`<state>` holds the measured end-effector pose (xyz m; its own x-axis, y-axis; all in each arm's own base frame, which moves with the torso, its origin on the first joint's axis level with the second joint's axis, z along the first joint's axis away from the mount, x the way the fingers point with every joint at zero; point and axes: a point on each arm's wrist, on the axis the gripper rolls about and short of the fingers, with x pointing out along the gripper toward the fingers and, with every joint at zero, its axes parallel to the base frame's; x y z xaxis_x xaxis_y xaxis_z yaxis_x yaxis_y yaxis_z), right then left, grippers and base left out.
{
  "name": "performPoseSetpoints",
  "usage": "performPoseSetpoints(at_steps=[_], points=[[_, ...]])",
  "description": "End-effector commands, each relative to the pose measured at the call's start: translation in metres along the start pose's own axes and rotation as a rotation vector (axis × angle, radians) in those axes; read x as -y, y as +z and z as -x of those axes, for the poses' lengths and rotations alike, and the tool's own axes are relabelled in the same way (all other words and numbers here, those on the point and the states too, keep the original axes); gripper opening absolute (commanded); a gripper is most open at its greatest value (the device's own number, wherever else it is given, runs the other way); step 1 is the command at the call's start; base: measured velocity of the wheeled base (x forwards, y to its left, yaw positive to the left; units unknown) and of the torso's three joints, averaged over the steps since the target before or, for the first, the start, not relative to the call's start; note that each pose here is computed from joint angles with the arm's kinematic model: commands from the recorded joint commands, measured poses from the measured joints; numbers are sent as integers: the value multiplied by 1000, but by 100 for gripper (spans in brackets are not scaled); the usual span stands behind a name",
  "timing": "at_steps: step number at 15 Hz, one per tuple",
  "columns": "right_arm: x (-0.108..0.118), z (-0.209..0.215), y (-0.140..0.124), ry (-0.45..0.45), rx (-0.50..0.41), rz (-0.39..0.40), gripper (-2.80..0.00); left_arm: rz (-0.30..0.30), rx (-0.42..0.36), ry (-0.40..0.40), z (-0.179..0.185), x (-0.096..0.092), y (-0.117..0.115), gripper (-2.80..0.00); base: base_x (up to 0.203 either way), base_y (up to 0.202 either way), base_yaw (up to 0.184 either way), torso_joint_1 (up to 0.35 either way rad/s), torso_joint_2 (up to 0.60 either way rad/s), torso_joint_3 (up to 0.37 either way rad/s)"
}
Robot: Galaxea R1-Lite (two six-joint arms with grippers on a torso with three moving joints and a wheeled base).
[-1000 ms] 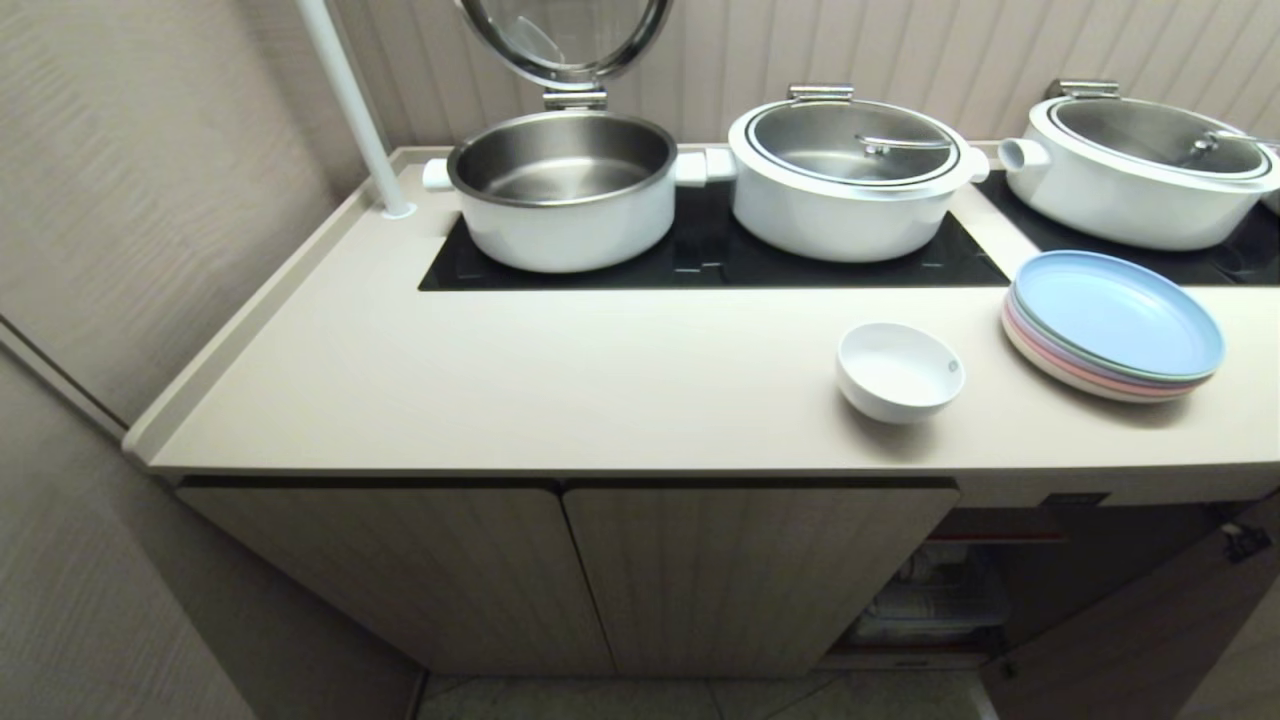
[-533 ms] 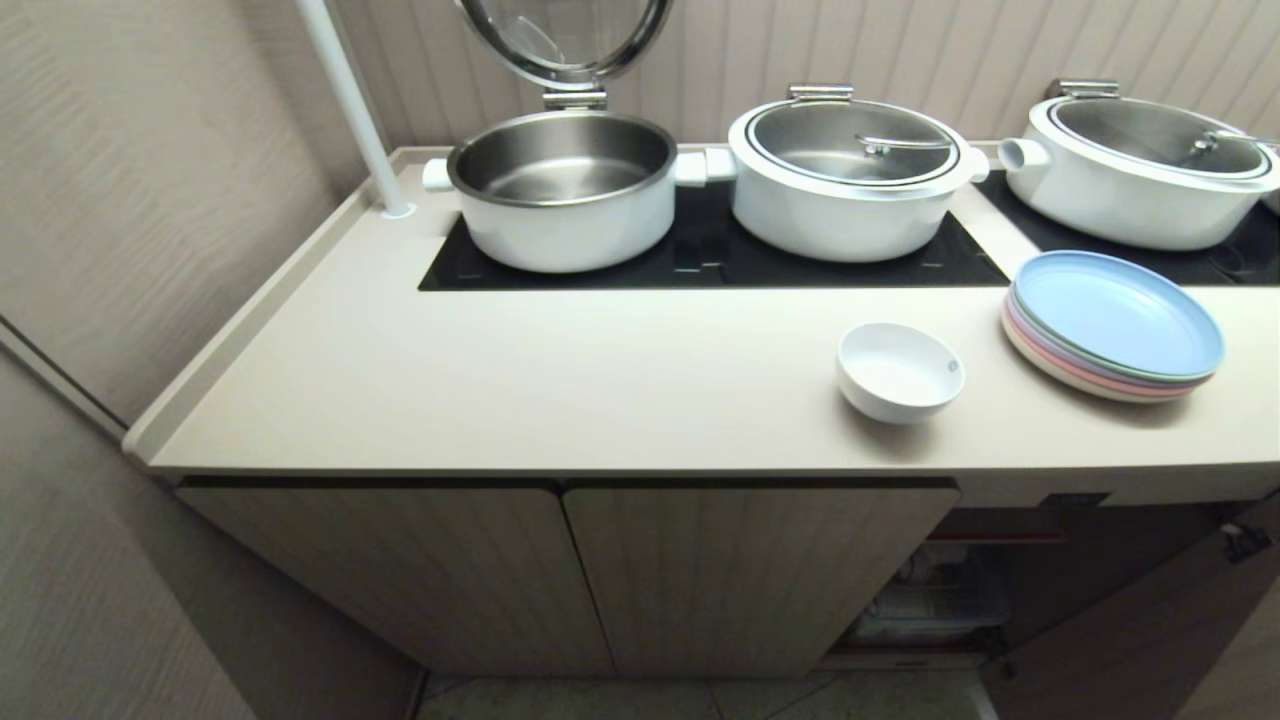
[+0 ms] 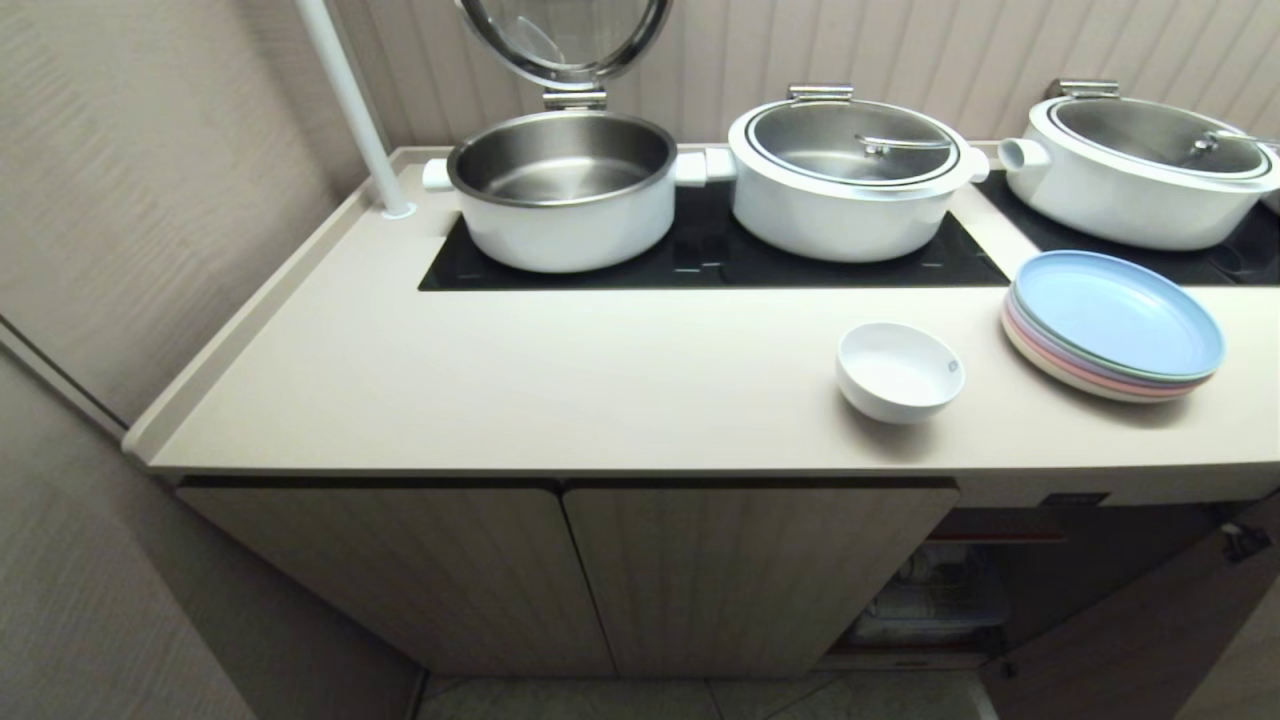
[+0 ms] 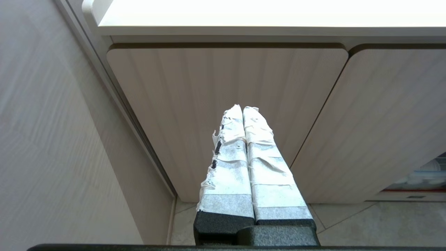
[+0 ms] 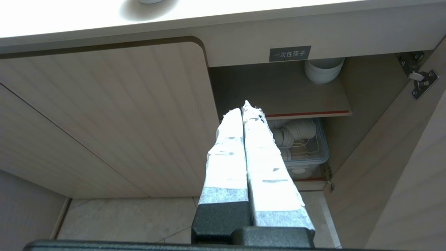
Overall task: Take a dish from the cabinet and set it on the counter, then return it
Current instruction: Pick up the bowl from the table
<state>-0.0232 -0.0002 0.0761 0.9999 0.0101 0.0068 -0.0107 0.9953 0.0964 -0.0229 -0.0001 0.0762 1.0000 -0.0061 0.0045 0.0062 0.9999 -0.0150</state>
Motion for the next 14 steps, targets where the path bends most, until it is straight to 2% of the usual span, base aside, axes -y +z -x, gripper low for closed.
performPoseSetpoints(at_steps=[1, 14], points=[[0, 0, 0, 1, -2, -1, -280, 0, 0, -1, 0, 0, 0, -280, 0, 0, 0, 0, 0, 0], [0, 0, 0, -1, -4, 6, -280, 0, 0, 0, 0, 0, 0, -280, 0, 0, 0, 0, 0, 0]])
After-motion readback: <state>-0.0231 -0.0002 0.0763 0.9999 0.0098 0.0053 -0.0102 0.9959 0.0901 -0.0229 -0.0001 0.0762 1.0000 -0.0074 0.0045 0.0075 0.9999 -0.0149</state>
